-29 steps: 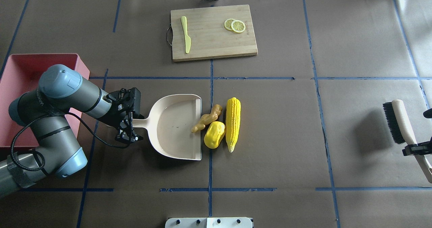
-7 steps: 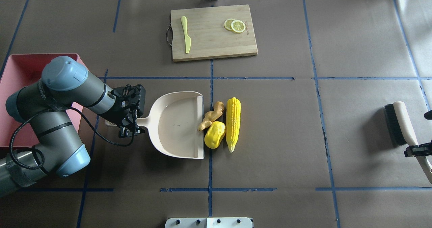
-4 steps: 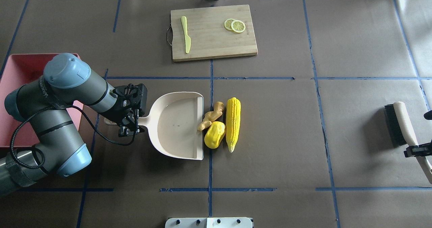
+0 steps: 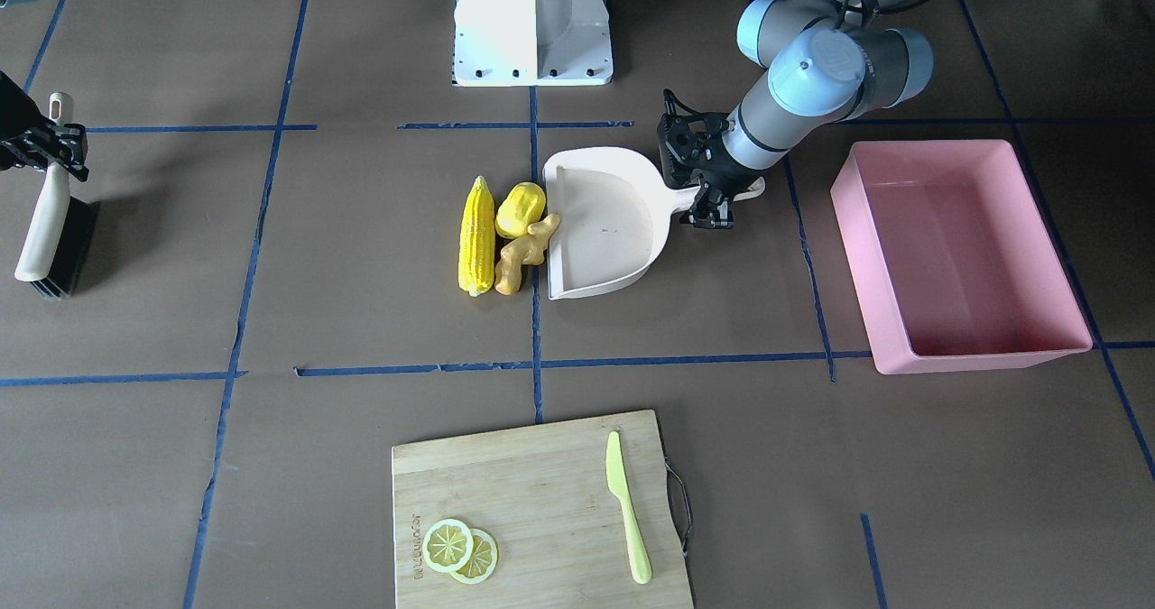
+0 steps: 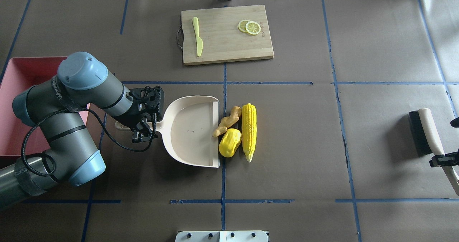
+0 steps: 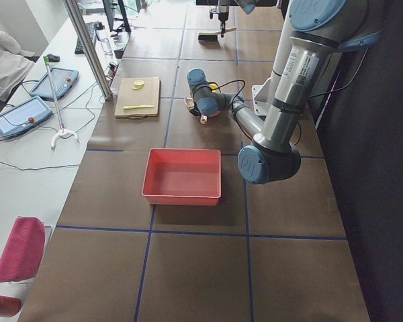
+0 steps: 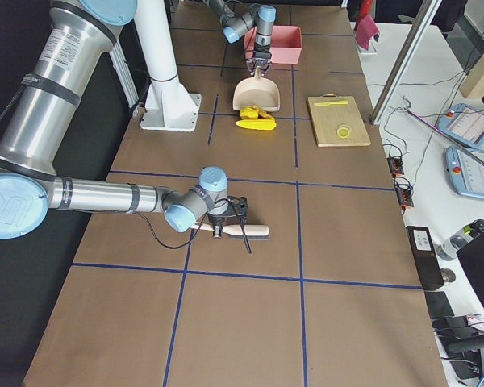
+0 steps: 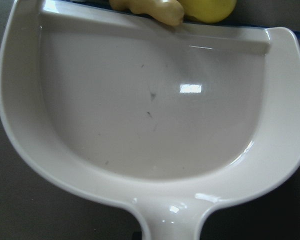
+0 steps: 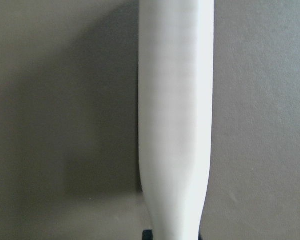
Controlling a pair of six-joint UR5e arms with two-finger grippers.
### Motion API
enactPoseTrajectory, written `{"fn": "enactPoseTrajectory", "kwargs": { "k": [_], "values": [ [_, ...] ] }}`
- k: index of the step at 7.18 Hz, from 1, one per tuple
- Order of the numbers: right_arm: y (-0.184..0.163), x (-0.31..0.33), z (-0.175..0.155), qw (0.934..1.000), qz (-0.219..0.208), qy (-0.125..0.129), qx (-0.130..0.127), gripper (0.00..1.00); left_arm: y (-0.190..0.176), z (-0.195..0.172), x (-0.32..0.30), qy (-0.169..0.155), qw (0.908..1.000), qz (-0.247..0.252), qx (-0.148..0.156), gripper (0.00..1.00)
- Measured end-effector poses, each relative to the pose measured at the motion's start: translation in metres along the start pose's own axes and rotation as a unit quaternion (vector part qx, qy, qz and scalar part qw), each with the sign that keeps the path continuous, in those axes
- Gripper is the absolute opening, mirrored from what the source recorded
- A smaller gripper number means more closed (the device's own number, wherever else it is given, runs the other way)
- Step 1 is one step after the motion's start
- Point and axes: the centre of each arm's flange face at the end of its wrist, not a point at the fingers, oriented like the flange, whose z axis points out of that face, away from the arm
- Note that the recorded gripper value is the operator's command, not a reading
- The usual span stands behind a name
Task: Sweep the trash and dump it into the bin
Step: 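Close the left gripper on the dustpan handle and hold it, then carry the white-handled brush with the right gripper toward the corn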
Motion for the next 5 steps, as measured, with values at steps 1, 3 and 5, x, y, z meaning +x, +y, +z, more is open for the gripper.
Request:
{"fn": "enactPoseTrajectory", "kwargs": {
  "k": [1,3,5],
  "values": [
    [0.0,0.0,0.0,1.0,0.0,0.0,0.0,0.0,0.0,0.001,0.0,0.0,1.0,-0.001,-0.004,0.0],
    [0.0,-0.001,-0.001,1.0,0.006,-0.001,0.0,0.0,0.001,0.003,0.0,0.002,0.9999,0.0,-0.011,0.0],
    [-0.005,-0.015,-0.005,0.9994,0.032,-0.013,0.0,0.0,0.001,0.003,0.0,0.003,0.9999,0.001,-0.012,0.0]
  ]
}}
